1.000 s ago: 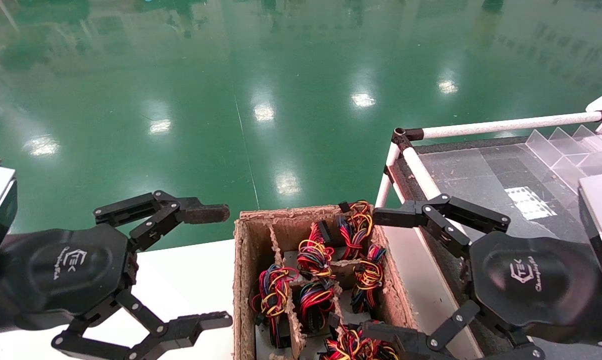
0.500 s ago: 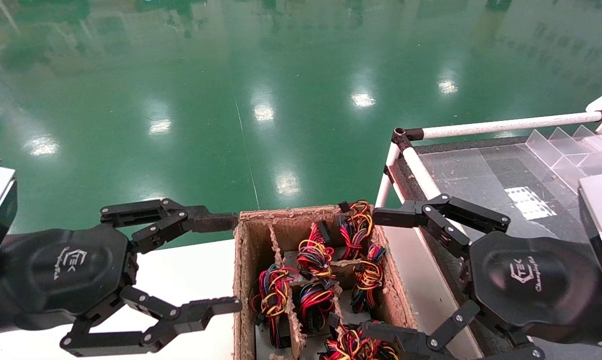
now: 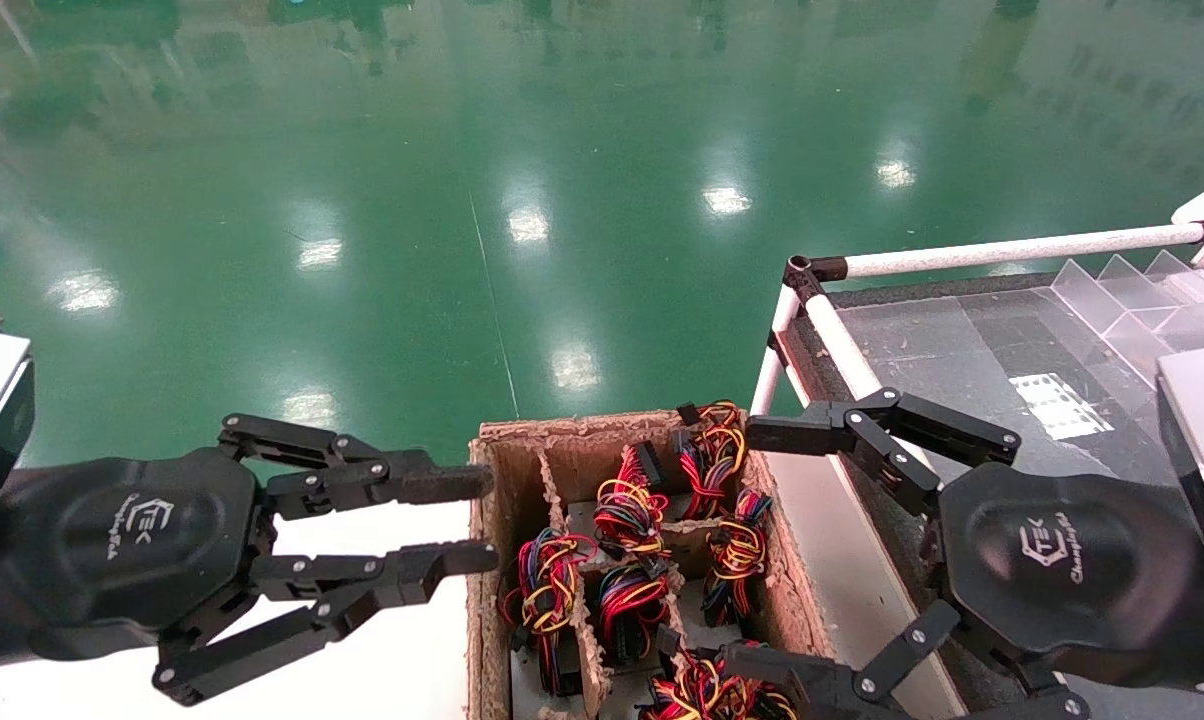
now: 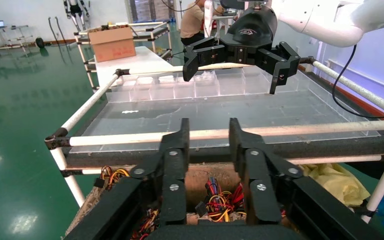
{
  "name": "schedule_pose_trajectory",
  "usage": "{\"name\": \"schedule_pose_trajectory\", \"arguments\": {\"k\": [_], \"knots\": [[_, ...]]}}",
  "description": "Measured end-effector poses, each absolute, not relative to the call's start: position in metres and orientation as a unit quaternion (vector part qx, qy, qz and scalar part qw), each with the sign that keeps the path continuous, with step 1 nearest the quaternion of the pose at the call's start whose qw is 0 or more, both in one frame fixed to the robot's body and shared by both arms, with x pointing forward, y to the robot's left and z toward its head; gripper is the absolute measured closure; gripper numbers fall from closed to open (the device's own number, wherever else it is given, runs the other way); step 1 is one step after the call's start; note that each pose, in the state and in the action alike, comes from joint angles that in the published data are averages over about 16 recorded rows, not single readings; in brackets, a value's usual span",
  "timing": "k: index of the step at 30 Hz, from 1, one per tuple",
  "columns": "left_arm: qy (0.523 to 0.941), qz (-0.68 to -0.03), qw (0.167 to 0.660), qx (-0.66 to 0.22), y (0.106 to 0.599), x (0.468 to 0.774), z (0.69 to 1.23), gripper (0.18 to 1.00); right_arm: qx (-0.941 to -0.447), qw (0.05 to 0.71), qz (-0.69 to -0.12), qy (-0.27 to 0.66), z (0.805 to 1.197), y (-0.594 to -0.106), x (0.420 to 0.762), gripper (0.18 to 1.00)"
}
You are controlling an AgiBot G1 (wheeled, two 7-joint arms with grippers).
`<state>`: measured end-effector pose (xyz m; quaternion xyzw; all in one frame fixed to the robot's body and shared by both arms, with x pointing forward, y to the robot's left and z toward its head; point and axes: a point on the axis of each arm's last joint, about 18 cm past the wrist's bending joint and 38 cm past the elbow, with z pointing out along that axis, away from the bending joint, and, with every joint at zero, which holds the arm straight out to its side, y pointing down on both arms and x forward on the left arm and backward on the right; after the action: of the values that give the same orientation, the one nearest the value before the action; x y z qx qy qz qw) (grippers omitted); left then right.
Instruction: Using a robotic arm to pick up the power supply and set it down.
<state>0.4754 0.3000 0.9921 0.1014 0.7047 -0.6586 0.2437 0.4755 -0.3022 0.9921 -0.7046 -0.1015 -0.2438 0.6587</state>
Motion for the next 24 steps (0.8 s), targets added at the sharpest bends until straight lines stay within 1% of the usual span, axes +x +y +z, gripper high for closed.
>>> {"name": "schedule_pose_trajectory", "arguments": {"k": [2, 8, 14, 20, 24], "knots": [[0.705, -0.659, 0.244, 0.101, 0.3, 0.4754, 0.9921, 0.768, -0.705, 0.659, -0.244, -0.101, 0.9921, -0.3022, 0.4755, 0.178], [0.705, -0.659, 0.244, 0.101, 0.3, 0.4754, 0.9921, 0.873, -0.705, 0.659, -0.244, -0.101, 0.9921, -0.3022, 0.4755, 0.178], [0.705, -0.659, 0.244, 0.101, 0.3, 0.4754, 0.9921, 0.941, -0.705, 0.659, -0.244, -0.101, 0.9921, -0.3022, 0.4755, 0.178], [0.705, -0.659, 0.244, 0.101, 0.3, 0.4754, 0.9921, 0.964, -0.705, 0.659, -0.244, -0.101, 0.9921, -0.3022, 0.4755, 0.178], [0.705, -0.659, 0.244, 0.101, 0.3, 0.4754, 0.9921, 0.952, -0.705, 0.659, -0.244, -0.101, 0.9921, -0.3022, 0.4755, 0.178]]}}
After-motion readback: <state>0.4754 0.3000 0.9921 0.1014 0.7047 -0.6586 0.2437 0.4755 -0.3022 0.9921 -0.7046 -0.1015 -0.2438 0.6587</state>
